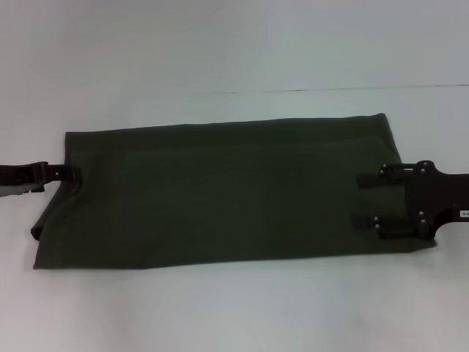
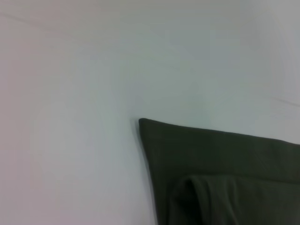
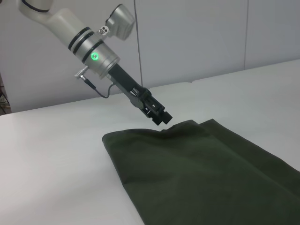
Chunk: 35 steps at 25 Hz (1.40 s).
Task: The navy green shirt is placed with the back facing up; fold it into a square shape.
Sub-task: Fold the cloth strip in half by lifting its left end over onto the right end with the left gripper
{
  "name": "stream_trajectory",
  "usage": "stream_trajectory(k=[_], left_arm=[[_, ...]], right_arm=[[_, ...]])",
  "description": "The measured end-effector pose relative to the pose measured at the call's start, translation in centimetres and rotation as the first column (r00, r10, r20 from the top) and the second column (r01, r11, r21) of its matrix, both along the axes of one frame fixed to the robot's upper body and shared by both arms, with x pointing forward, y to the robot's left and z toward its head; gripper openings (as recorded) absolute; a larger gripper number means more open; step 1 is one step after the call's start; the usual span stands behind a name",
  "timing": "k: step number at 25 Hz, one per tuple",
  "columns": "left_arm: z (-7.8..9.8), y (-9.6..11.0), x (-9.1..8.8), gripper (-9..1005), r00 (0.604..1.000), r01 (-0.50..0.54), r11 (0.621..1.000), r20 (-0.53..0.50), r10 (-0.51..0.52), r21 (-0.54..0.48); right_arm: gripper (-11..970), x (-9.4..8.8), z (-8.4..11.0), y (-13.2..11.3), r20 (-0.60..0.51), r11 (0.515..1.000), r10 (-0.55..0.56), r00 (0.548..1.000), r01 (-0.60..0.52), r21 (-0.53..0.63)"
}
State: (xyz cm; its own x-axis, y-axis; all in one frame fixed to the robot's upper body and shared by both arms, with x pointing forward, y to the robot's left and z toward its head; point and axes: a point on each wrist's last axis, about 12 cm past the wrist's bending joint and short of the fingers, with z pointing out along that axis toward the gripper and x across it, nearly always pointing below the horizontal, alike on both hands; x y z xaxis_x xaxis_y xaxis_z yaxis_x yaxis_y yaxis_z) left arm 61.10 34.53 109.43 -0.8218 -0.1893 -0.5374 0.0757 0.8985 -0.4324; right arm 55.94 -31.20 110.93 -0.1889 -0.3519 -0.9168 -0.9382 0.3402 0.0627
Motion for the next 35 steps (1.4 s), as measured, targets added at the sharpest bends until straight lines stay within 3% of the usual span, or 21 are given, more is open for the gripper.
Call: stream_trajectory(k=[35], left_arm=[[-1.3, -1.0, 0.1, 879, 1.000, 0.005, 1.000, -0.030, -0.004, 0.028]], right_arm=[[769, 0.2, 0.2, 0.2, 0.000, 1.000, 0.013, 1.000, -0.013, -0.008]])
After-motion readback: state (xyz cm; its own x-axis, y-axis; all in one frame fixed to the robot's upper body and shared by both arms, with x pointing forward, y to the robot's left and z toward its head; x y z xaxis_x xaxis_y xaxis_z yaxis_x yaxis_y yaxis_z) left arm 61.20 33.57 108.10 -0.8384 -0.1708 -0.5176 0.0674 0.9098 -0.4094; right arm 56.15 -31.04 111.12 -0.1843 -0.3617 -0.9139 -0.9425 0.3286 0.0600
